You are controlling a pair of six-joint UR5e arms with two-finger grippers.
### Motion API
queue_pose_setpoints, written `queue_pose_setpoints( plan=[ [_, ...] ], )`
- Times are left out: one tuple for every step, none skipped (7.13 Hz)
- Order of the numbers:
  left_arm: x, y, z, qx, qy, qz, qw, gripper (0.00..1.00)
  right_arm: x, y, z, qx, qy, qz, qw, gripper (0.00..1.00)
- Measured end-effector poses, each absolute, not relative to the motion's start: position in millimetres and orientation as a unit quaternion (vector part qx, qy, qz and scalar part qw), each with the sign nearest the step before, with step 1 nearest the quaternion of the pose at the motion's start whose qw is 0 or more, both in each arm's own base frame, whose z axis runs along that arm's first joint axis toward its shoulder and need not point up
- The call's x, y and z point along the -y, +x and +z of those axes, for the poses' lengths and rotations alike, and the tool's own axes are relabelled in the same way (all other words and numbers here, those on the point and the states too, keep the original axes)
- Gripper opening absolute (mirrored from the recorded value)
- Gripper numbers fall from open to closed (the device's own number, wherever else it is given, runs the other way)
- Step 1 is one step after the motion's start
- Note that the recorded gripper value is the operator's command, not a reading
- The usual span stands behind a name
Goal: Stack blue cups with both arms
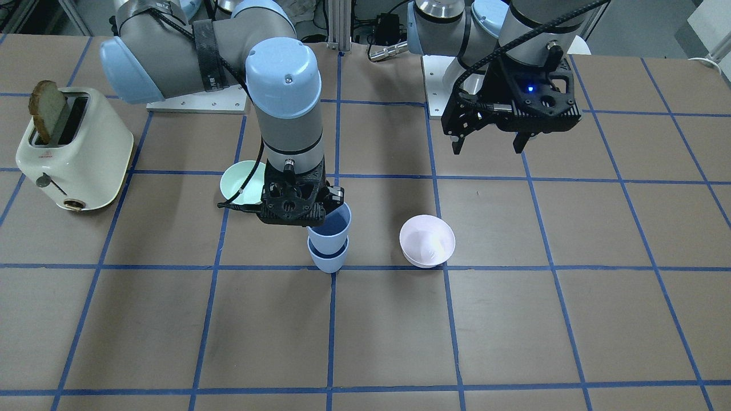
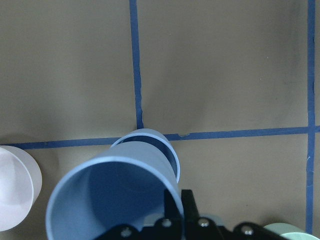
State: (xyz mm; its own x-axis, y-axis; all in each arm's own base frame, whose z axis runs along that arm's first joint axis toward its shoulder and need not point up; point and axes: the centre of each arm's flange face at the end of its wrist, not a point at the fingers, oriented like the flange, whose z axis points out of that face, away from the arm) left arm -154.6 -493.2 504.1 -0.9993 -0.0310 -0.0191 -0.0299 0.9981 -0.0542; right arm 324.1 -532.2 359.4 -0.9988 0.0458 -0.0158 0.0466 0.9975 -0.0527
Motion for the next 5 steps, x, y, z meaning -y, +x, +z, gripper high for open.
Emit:
queue_pose_setpoints(
  plan=[
    [493,-155,504,-0.999,-0.015,-0.027,0.01,1.0,532,324,354,-0.999,0.023,-0.022,0.005,0.38],
    [493,-155,504,-0.999,-0.015,-0.027,0.01,1.0,532,324,347,-1.0,0.022,-0.016,0.003,0.87],
    [494,-155,504,-0.999,-0.015,-0.027,0.01,1.0,531,323,342,-1.0,0.021,-0.013,0.0,1.0],
    [494,-155,504,-0.999,-0.015,-0.027,0.01,1.0,532,323,342,-1.0,0.019,-0.019,0.001,1.0],
    [494,-155,504,-0.999,-0.015,-0.027,0.01,1.0,536,323,345,-0.999,0.017,-0.033,0.004,1.0]
  ],
)
